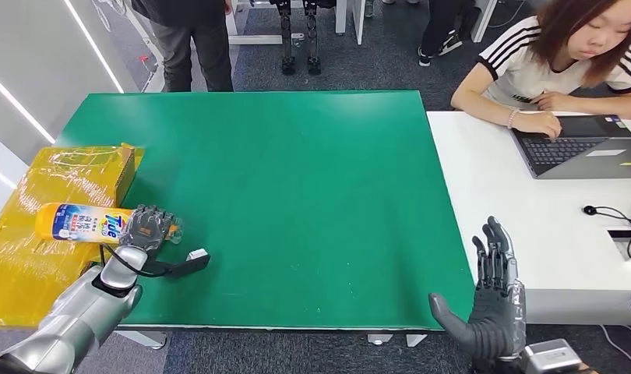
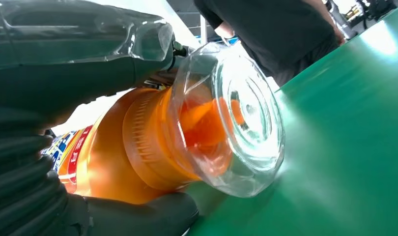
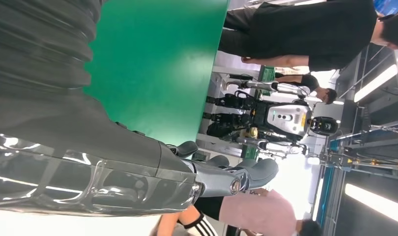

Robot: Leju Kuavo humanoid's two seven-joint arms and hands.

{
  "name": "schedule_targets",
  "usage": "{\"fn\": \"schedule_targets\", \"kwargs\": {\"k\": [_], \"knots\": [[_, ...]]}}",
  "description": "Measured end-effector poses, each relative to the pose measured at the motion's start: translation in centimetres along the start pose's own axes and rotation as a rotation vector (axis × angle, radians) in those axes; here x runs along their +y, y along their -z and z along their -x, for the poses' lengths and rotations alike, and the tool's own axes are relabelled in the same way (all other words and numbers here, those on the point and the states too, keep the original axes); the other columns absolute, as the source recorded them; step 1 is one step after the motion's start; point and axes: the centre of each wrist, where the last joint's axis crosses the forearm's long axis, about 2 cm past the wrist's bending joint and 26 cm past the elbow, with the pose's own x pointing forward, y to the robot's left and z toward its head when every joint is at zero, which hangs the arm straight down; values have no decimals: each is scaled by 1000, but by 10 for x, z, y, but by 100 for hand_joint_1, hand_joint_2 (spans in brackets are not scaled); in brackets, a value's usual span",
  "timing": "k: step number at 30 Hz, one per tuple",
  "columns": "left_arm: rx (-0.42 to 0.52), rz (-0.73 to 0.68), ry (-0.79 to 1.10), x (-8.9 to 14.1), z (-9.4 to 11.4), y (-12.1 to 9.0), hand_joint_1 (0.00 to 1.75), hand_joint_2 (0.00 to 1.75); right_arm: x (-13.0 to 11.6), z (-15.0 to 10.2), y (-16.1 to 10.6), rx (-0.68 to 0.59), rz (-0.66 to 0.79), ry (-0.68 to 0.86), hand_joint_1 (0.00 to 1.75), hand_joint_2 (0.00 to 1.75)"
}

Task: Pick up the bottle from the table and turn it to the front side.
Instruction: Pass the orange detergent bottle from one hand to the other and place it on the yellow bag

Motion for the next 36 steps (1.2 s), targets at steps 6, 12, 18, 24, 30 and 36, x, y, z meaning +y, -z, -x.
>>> {"fn": "schedule_targets", "kwargs": {"k": [6,12,18,24,30,36], "knots": [[18,22,3,-7,8,-4,173,175,0,1,-1,6,-8,5,0,175],[40,48,-14,-12,15,-8,0,175,1,2,-2,11,-15,9,0,175],[24,7,-59,-14,19,-9,0,175,1,3,-2,14,-19,7,0,175],[17,-44,-114,-12,19,-9,0,175,0,2,-2,14,-24,3,0,175],[16,-66,-157,-11,19,-8,0,175,0,2,-2,17,-25,3,0,175],[19,-127,-245,-8,11,-7,0,175,0,1,-2,24,-30,4,0,175]]}}
